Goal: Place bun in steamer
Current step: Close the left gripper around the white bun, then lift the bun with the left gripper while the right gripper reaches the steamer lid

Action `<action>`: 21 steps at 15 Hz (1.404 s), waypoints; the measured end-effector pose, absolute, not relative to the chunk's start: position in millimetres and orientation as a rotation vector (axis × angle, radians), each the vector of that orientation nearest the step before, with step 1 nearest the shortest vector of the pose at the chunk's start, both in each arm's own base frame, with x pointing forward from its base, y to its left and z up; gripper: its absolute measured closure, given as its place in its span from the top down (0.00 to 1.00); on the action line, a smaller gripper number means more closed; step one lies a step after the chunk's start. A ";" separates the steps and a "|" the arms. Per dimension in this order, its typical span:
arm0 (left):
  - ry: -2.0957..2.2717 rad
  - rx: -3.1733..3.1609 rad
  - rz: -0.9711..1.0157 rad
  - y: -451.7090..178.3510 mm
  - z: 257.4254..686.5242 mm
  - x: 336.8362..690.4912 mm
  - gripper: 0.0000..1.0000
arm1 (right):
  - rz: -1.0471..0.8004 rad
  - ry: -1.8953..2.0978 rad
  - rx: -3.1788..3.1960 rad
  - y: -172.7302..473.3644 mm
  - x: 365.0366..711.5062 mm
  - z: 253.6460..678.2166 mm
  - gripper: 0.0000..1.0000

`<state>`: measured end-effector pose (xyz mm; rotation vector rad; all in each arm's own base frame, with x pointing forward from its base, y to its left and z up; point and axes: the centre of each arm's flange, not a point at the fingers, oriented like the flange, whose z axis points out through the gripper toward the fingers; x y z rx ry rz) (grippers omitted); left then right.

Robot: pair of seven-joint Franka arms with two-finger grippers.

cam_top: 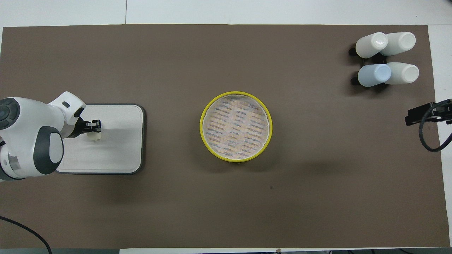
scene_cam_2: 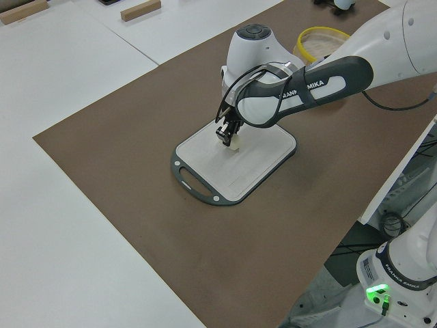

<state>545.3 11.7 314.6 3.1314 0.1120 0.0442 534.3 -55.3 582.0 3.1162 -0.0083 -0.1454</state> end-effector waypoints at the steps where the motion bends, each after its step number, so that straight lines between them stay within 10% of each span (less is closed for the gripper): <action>1: 0.112 3.131 0.033 11.7 316.9 546.4 0.30 | -0.145 -0.008 3.116 -55.3 534.3 582.1 1.00; 21: 0.302 3.116 -0.087 -75.6 421.2 577.3 0.30 | 0.025 -0.291 3.143 323.8 524.5 535.1 0.99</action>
